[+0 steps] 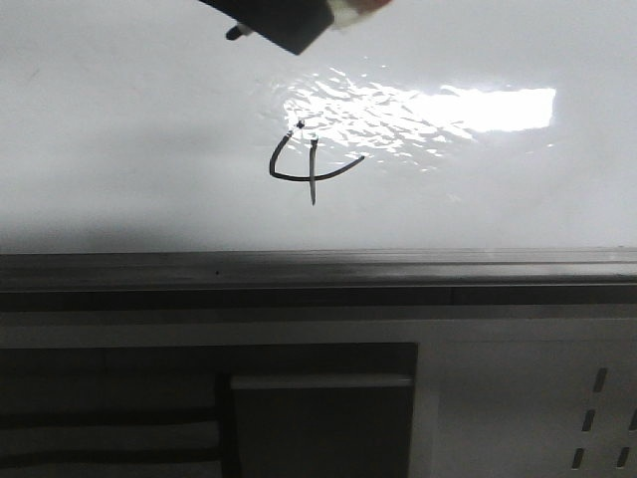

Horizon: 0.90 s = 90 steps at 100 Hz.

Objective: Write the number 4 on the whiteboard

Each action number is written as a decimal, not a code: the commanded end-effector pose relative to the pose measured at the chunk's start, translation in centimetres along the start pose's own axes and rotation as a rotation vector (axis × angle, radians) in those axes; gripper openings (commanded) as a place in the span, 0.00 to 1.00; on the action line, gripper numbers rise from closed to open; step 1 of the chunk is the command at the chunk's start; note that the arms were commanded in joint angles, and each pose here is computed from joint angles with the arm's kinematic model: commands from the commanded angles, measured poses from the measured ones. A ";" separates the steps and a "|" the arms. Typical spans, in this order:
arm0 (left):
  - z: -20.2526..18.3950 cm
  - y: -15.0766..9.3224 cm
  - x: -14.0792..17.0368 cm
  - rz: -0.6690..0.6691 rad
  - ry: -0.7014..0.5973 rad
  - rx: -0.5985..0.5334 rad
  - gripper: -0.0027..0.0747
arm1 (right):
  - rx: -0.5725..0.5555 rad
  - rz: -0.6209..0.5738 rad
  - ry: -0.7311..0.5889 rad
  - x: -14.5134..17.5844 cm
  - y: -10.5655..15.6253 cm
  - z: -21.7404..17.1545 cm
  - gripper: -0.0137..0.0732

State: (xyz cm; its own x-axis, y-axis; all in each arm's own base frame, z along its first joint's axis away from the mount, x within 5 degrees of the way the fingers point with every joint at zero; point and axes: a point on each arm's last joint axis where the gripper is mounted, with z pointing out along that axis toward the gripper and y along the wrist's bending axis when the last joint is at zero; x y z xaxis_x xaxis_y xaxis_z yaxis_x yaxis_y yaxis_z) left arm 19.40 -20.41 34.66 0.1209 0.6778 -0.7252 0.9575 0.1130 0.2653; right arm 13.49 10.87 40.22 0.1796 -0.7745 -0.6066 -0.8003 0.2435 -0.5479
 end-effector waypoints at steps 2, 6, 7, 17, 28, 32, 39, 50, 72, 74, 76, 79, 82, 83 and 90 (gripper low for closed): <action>-3.0 1.4 -0.7 -0.135 -0.061 -0.132 0.01 | 0.201 0.094 -0.026 0.0 -1.0 -3.9 0.53; -3.6 1.8 -0.4 -0.190 -0.057 -0.161 0.01 | 0.246 0.132 -0.022 0.3 -1.1 -4.8 0.53; -3.8 2.0 -0.2 -0.202 -0.052 -0.173 0.01 | 0.257 0.137 -0.019 0.4 -1.1 -5.0 0.53; -5.8 3.1 1.2 -0.387 -0.018 -0.264 0.01 | 0.322 0.203 -0.038 0.8 -0.6 -7.2 0.53; -7.9 3.8 4.0 -0.612 0.082 -0.371 0.01 | 0.333 0.202 -0.047 1.1 0.1 -8.0 0.53; -8.4 3.7 5.2 -0.676 0.126 -0.399 0.01 | 0.333 0.202 -0.046 1.3 0.3 -8.0 0.53; -9.2 3.3 7.4 -0.763 0.164 -0.454 0.01 | 0.323 0.204 -0.036 1.5 0.6 -7.8 0.53; -10.4 2.3 10.5 -0.865 0.155 -0.573 0.01 | 0.300 0.226 -0.015 1.9 0.9 -7.3 0.53; -10.3 1.3 14.6 -1.011 -0.036 -0.806 0.01 | 0.270 0.243 0.015 2.7 1.4 -6.1 0.53; -10.1 1.4 15.0 -1.020 -0.049 -0.826 0.01 | 0.267 0.244 0.018 2.8 1.5 -6.0 0.53; -9.9 1.5 15.3 -1.020 -0.059 -0.845 0.01 | 0.265 0.244 0.020 2.8 1.5 -5.9 0.53; -9.7 1.6 15.7 -1.027 -0.065 -0.861 0.01 | 0.265 0.244 0.020 2.8 1.5 -5.9 0.53; -9.5 1.7 16.0 -1.039 -0.074 -0.872 0.01 | 0.264 0.246 0.021 2.8 1.5 -5.9 0.53; -9.5 1.8 16.0 -1.039 -0.075 -0.875 0.01 | 0.264 0.246 0.021 2.8 1.5 -5.9 0.53; -9.1 2.2 16.4 -1.068 -0.085 -0.880 0.01 | 0.262 0.246 0.023 2.9 1.5 -5.9 0.53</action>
State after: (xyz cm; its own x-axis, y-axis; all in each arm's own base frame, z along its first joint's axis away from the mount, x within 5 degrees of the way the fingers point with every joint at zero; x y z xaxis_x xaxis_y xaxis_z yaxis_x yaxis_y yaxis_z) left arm 20.03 -2.79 27.86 -0.6103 0.0243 -0.7918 0.1852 0.9762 -0.1128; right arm 9.23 5.68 39.84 -0.0576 -0.7162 -0.6955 -0.6907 0.5317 -0.4902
